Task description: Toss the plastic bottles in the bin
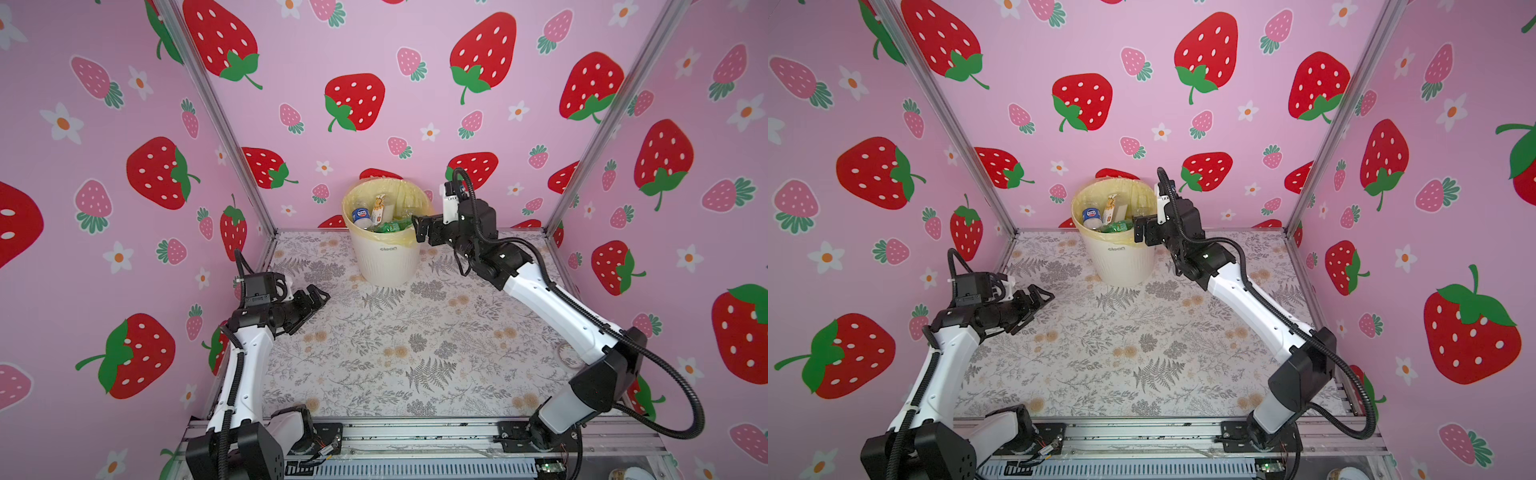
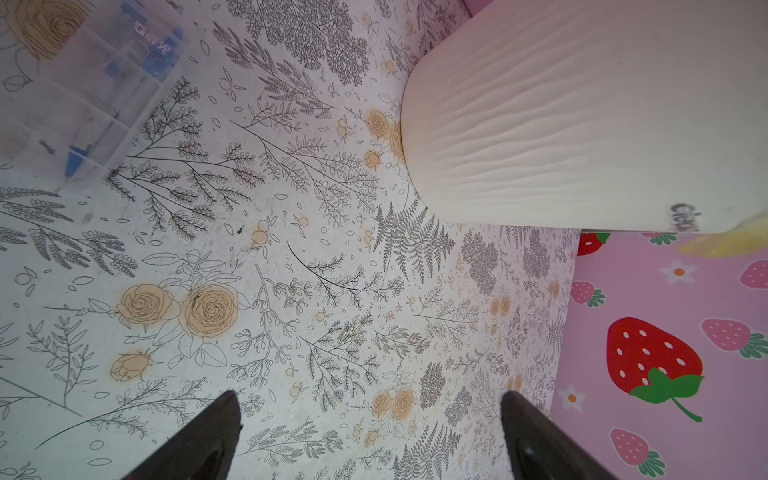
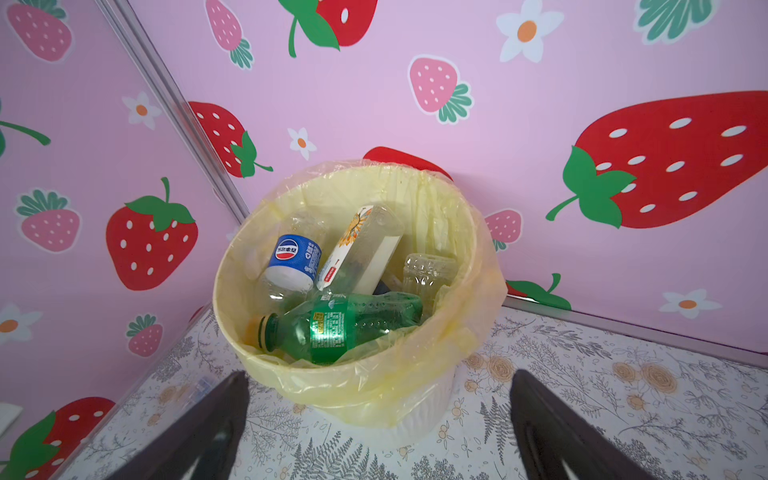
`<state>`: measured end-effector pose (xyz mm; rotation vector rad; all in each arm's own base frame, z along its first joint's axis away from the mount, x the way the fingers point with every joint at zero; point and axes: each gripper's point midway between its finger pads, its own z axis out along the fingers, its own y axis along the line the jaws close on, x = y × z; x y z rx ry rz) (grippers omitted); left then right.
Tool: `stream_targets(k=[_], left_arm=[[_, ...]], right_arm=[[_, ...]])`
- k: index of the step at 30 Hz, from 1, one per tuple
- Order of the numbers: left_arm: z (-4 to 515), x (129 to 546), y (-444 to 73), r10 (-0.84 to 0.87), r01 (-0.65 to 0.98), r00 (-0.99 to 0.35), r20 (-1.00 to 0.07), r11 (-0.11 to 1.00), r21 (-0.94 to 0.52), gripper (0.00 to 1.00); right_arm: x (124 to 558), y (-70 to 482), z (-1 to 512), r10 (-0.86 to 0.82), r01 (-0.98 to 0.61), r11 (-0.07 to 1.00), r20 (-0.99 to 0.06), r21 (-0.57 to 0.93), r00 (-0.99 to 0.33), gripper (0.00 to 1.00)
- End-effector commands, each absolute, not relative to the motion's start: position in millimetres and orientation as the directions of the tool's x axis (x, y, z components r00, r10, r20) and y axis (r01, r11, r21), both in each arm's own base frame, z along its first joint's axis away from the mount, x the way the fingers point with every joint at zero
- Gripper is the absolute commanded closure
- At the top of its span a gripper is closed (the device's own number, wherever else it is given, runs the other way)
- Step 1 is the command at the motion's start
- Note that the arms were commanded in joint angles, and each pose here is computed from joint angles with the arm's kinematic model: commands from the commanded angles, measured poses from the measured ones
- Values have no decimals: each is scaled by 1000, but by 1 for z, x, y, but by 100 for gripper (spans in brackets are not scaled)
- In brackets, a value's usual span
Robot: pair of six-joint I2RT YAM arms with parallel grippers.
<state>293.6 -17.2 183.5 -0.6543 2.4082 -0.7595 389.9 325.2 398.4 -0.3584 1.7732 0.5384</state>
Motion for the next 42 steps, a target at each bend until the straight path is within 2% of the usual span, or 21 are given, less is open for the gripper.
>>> stream_targets(k=[1,14,27,39,42], left_arm=[[187,293,-17,-580,-274,-740,-341,722,-635,1],[185,293,-17,-578,-275,-741,-343,727,-630,1],[186,297,-12,-564,-246,-718,-408,754,-609,1],[196,298,10,-513,-287,-639,-573,850,-442,1],[204,299,21,-512,-339,-574,-639,859,-384,1]], right_arm=[[386,318,394,54,-493,851,-963,182,-262,1],[370,280,354,30,-431,886,-950,169,-310,1],[362,206,318,18,-285,952,-945,116,-326,1],[351,140,303,-32,-148,989,-955,13,-295,1],[348,127,299,-29,-102,995,-962,-2,-270,1]])
